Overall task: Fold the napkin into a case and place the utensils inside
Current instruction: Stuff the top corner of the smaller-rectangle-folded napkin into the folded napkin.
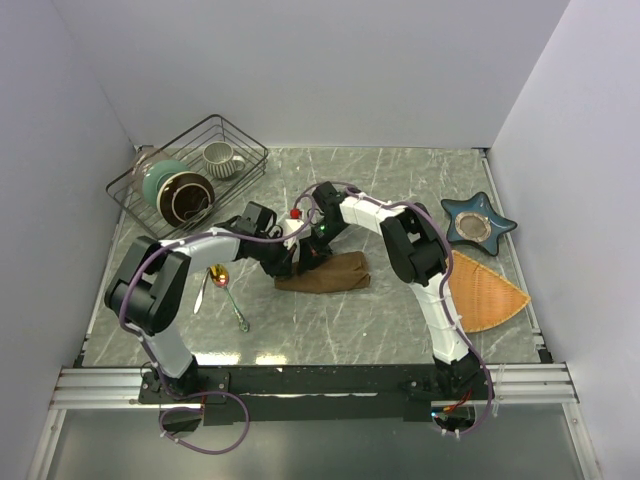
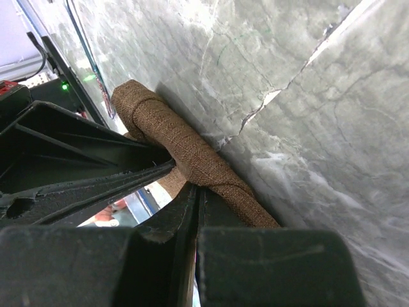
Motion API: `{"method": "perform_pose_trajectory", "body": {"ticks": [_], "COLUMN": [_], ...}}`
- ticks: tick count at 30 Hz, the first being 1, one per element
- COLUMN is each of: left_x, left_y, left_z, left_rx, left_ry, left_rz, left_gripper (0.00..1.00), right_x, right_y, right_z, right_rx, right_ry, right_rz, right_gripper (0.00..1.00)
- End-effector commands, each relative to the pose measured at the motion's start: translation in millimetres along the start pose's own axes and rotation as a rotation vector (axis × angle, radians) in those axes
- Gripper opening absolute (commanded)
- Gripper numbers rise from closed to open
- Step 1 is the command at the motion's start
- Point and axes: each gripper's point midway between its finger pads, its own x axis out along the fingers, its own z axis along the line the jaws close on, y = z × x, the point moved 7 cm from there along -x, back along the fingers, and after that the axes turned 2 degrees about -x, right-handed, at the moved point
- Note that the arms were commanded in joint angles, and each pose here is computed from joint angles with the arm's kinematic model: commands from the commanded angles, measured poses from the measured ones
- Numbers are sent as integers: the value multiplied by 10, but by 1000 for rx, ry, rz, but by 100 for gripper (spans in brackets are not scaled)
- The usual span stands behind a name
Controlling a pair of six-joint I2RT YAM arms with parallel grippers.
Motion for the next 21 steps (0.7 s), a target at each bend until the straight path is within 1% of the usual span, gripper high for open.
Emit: {"method": "perform_pose_trajectory", "body": {"ticks": [1, 3, 4, 5, 7, 8, 11, 12, 15, 18, 21], "left_x": [23, 43, 42, 51, 56, 52, 66, 65, 81, 93, 91], "left_y": [14, 64, 79, 91, 126, 131, 159, 144, 161, 168, 155], "left_z": [-49, -29, -18, -19, -14, -11, 1, 4, 11, 29, 32], "left_rx": [3, -4, -1, 3, 0, 0, -1, 3, 14, 20, 38], "left_ry": [62, 57, 52, 49, 53, 53, 55, 56, 63, 66, 69], "left_rz": [40, 62, 66, 74, 91, 93, 103, 102, 116, 124, 126], "left_gripper": [1, 1, 1, 1, 1, 1, 1, 1, 1, 1, 1], "right_x": [-142, -148, -165, -210, -329, -458, -705, -811, -937, -899, -794], "right_y": [-247, -263, -264, -268, -234, -242, -227, -213, -217, -225, -194], "right_z": [227, 211, 215, 198, 209, 153, 174, 193, 230, 96, -121], "right_rx": [-120, -112, -114, -119, -105, -89, -98, -104, -162, -173, -156], "right_ry": [-42, -38, -35, -33, -35, -34, -44, -41, -38, 26, 107], "right_rz": [-95, -86, -83, -86, -85, -103, -145, -157, -171, -190, -162], "right_gripper": [0, 1, 4, 13, 21, 33, 51, 51, 50, 48, 42]}}
